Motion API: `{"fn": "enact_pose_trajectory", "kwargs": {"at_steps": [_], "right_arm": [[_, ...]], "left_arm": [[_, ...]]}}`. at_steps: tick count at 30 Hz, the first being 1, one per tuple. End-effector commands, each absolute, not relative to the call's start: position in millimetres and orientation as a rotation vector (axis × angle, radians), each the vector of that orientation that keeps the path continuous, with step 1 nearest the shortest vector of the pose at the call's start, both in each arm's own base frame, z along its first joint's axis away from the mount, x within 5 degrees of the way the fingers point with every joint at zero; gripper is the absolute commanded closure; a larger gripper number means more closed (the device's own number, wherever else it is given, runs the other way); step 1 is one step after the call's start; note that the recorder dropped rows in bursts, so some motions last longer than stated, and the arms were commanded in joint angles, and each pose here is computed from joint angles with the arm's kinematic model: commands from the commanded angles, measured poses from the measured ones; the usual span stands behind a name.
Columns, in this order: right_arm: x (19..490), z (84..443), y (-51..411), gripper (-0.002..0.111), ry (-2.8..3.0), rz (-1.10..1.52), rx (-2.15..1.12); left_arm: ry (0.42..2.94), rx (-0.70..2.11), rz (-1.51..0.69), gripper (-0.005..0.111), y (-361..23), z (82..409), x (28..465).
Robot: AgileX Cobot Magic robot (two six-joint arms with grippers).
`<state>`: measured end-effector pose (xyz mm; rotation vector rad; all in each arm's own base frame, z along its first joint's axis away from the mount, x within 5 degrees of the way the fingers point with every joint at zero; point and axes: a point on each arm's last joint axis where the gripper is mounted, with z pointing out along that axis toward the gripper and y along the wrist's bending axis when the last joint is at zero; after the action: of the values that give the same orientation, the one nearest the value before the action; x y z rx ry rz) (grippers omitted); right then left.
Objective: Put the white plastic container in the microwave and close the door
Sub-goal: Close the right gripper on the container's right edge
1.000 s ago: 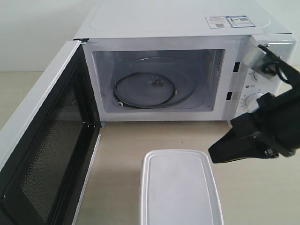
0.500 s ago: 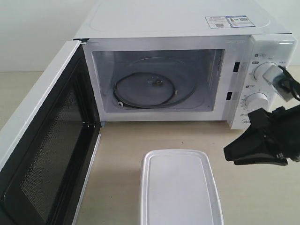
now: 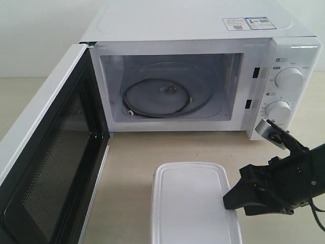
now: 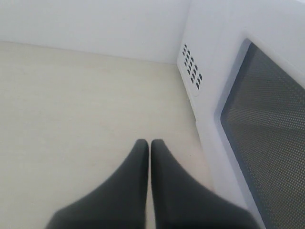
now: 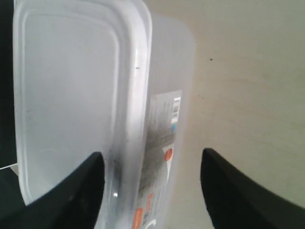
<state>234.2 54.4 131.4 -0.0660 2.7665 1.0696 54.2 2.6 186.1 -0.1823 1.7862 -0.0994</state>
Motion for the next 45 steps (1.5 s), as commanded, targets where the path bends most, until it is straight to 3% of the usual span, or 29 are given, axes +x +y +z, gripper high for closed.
{"fn": "enact_pose_trajectory", "kwargs": {"at_steps": [1, 10, 16, 45], "right_arm": [[235, 132, 56, 0.047, 2.748, 1.099, -0.081], [234, 131, 66, 0.047, 2.754, 1.059, -0.12], [235, 131, 66, 0.066, 2.752, 1.055, -0.107], [232, 131, 67, 0.066, 2.76, 1.09, -0.14]], "left_arm": [[1.78, -0.184, -0.115, 0.103, 2, 186, 54], [1.78, -0.184, -0.115, 0.103, 2, 186, 54], [1.78, -0.184, -0.115, 0.103, 2, 186, 54], [1.78, -0.184, -0.115, 0.103, 2, 186, 54]]}}
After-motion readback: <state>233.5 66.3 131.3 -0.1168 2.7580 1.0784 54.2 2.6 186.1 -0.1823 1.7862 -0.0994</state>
